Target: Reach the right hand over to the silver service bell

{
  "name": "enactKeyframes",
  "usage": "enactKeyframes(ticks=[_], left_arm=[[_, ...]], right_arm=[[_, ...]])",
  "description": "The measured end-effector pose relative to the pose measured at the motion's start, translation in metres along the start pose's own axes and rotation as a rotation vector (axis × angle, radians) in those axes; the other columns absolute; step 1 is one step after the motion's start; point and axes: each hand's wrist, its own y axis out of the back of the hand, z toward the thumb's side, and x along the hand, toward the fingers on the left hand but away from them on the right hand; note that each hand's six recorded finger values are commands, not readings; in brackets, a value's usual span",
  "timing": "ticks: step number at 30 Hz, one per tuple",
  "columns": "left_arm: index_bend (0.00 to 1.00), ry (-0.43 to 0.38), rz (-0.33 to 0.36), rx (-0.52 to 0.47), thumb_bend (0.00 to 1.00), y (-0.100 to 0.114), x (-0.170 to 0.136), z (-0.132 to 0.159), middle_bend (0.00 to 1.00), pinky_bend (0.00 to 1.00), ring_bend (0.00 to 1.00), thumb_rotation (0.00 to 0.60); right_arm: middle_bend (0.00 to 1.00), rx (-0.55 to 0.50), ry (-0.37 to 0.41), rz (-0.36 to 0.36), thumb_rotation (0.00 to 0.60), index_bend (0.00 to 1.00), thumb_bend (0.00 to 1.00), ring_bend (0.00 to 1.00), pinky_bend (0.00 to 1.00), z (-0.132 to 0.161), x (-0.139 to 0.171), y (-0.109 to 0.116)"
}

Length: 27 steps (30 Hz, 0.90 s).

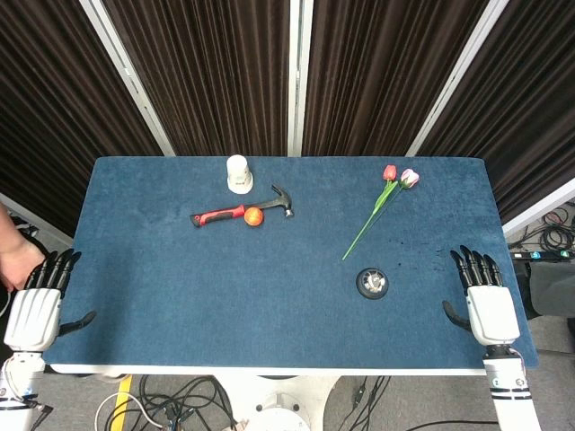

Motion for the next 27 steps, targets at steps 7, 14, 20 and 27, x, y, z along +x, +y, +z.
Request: enactKeyframes(ticks=[7, 14, 20, 27], left_arm=[[0.09, 0.002, -0.001, -0.002, 0.11, -0.001, 0.000, -0.001, 0.05, 0.15, 0.00, 0.600], [0.09, 0.000, -0.002, -0.003, 0.11, 0.000, 0.001, 0.000, 0.05, 0.14, 0.00, 0.600], [0.09, 0.001, -0.004, -0.002, 0.11, 0.001, 0.001, 0.000, 0.05, 0.14, 0.00, 0.600], [0.09, 0.007, -0.006, -0.002, 0.11, 0.000, 0.000, -0.004, 0.05, 0.14, 0.00, 0.600]], right_arm=[[0.00, 0.002, 0.001, 0.003, 0.600, 0.00, 0.20, 0.00, 0.00, 0.000, 0.000, -0.001], [0.01, 0.002, 0.008, 0.006, 0.600, 0.00, 0.67, 0.00, 0.00, 0.002, 0.000, -0.001], [0.50, 0.033, 0.000, 0.003, 0.600, 0.00, 1.00, 0.34, 0.40, 0.004, -0.002, -0.003], [0.86, 0.068, 0.047, 0.016, 0.600, 0.09, 1.00, 0.69, 0.69, 0.015, -0.001, -0.015]])
